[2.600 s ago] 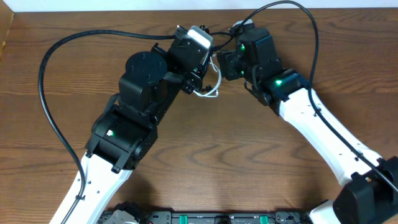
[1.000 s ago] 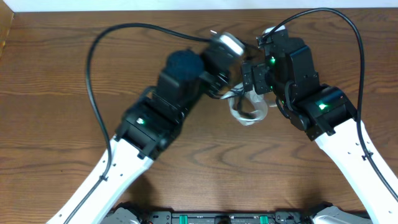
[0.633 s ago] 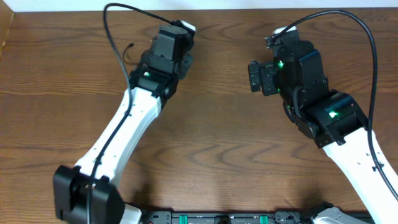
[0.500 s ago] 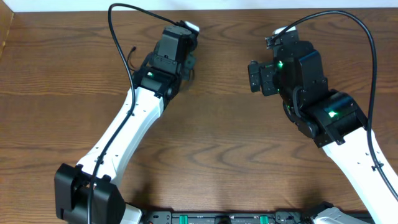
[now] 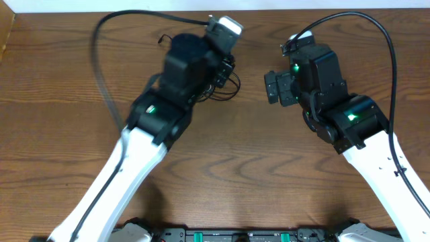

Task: Untangle cables

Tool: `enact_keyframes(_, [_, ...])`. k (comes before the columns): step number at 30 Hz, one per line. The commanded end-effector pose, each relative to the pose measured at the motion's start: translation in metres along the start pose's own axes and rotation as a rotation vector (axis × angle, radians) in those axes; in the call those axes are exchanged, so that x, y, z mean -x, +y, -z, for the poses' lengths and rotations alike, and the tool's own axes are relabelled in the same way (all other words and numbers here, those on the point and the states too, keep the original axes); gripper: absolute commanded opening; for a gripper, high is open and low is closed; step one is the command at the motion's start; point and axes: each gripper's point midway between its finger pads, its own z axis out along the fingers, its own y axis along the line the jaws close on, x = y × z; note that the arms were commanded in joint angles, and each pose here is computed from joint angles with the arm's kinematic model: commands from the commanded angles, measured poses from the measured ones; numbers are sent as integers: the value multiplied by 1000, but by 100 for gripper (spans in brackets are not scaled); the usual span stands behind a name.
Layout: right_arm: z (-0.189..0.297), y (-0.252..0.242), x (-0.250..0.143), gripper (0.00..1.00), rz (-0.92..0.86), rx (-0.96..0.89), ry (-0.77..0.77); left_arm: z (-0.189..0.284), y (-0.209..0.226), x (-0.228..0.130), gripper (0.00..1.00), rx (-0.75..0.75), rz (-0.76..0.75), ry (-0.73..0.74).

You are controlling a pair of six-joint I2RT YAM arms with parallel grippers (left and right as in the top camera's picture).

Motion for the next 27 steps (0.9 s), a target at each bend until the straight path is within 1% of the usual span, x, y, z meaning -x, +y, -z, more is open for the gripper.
enact_keyframes(1, [-18, 28, -20, 99, 28, 134, 87, 29, 38, 17, 30, 152, 10, -33])
enact_keyframes(2, [-28, 34, -31, 99, 33, 156, 123, 33, 50, 11, 38, 207, 13, -8])
enact_keyframes(3, [-39, 39, -41, 99, 37, 168, 161, 37, 63, 3, 48, 263, 16, 29])
enact_keyframes(5, [-58, 44, -60, 99, 47, 177, 227, 41, 78, -14, 57, 317, 18, 95])
enact_keyframes(6, [-73, 49, -73, 99, 92, 193, 273, 43, 86, -24, 61, 333, 22, 130])
enact_keyframes(9, [-100, 63, -89, 99, 239, 238, 312, 50, 114, -38, 61, 401, 77, 168])
enact_keyframes(11, [-118, 72, -97, 99, 341, 261, 315, 59, 142, -48, 61, 474, 187, 170])
enact_keyframes(13, [-132, 80, -98, 99, 399, 272, 294, 66, 157, -61, 61, 477, 263, 190])
enact_keyframes(16, [-155, 90, -92, 99, 431, 280, 235, 69, 159, -79, 61, 413, 345, 234])
enact_keyframes(19, [-171, 99, -91, 99, 429, 288, 202, 75, 161, -95, 61, 420, 372, 293])
enact_keyframes(21, [-184, 106, -96, 99, 427, 309, 201, 77, 157, -103, 61, 414, 378, 329])
enact_keyframes(27, [-206, 117, -111, 99, 425, 351, 232, 78, 150, -112, 61, 390, 394, 365])
